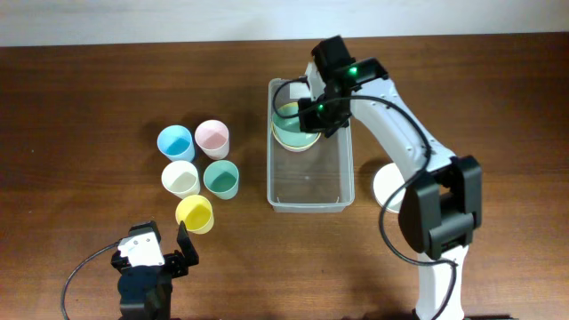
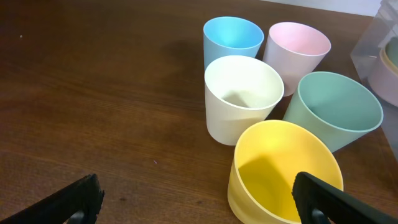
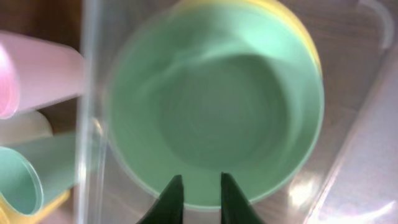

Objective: Pack container

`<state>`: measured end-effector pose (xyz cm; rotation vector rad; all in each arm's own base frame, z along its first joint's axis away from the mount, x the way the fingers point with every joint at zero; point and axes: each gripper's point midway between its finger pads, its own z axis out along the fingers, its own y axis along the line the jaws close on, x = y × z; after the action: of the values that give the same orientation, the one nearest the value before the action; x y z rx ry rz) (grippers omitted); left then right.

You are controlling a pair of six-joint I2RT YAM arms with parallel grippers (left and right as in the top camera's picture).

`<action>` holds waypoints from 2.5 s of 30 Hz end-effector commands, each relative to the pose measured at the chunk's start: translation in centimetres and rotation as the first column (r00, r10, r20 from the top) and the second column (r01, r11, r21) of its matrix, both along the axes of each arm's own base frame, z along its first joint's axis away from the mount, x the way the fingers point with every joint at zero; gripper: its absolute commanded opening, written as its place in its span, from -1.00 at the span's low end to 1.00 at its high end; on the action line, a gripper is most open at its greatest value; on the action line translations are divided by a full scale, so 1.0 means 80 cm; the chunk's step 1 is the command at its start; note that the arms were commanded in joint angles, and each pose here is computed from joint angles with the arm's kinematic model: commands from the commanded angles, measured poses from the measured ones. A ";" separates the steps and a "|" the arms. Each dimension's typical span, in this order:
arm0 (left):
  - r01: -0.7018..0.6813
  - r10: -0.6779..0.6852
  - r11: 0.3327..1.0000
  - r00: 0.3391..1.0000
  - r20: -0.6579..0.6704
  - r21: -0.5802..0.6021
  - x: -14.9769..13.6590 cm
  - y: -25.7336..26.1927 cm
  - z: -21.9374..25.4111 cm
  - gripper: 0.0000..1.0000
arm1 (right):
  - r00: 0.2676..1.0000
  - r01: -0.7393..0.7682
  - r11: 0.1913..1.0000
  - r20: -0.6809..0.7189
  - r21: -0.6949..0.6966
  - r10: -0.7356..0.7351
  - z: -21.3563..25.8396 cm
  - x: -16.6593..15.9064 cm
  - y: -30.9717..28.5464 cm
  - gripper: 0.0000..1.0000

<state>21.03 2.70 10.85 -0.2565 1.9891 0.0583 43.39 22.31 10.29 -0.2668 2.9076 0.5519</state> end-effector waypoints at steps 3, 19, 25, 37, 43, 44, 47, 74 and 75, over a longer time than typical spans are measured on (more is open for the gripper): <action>0.010 -0.010 1.000 1.000 0.002 0.011 0.000 -0.001 -0.001 0.99 | 0.996 -0.069 0.997 -0.056 -0.027 0.068 -0.020 -0.024 0.014 -0.85; 0.011 -0.011 1.000 1.000 0.002 0.011 0.000 -0.001 -0.001 0.99 | 0.982 -0.118 0.992 0.144 -0.049 0.124 0.059 -0.020 0.021 -0.84; 0.010 -0.010 1.000 1.000 0.002 0.011 0.000 -0.001 -0.001 0.99 | 0.974 -0.207 0.978 0.093 -0.013 0.208 0.053 -0.040 0.030 -0.54; 0.010 -0.010 1.000 1.000 0.002 0.011 0.000 -0.001 -0.001 0.99 | 0.912 -0.398 0.917 0.101 -0.008 0.397 0.039 -0.065 0.062 -0.29; 0.010 -0.010 1.000 1.000 0.002 0.011 0.000 -0.001 -0.001 0.99 | 0.918 -0.388 0.919 0.061 -0.063 0.392 0.007 -0.057 0.054 -0.29; 0.010 -0.010 1.000 1.000 0.002 0.011 0.000 -0.001 -0.001 0.99 | 0.920 -0.383 0.920 0.056 -0.086 0.388 -0.001 -0.053 0.050 -0.30; 0.010 -0.010 1.000 1.000 0.002 0.011 0.000 -0.001 -0.001 0.99 | 0.922 -0.379 0.919 0.039 -0.109 0.385 -0.020 -0.048 0.048 -0.33; 0.011 -0.011 1.000 1.000 0.002 0.011 0.000 -0.001 -0.001 0.99 | 0.939 -0.310 0.916 0.067 -0.254 0.337 -0.033 -0.023 0.024 -0.42; 0.011 -0.011 1.000 1.000 0.002 0.011 0.000 -0.001 -0.001 0.99 | 0.939 -0.315 0.918 0.064 -0.241 0.338 -0.033 -0.025 0.026 -0.42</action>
<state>21.03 2.70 10.85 -0.2565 1.9891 0.0583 41.85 23.86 7.91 -0.7949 2.8244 0.1945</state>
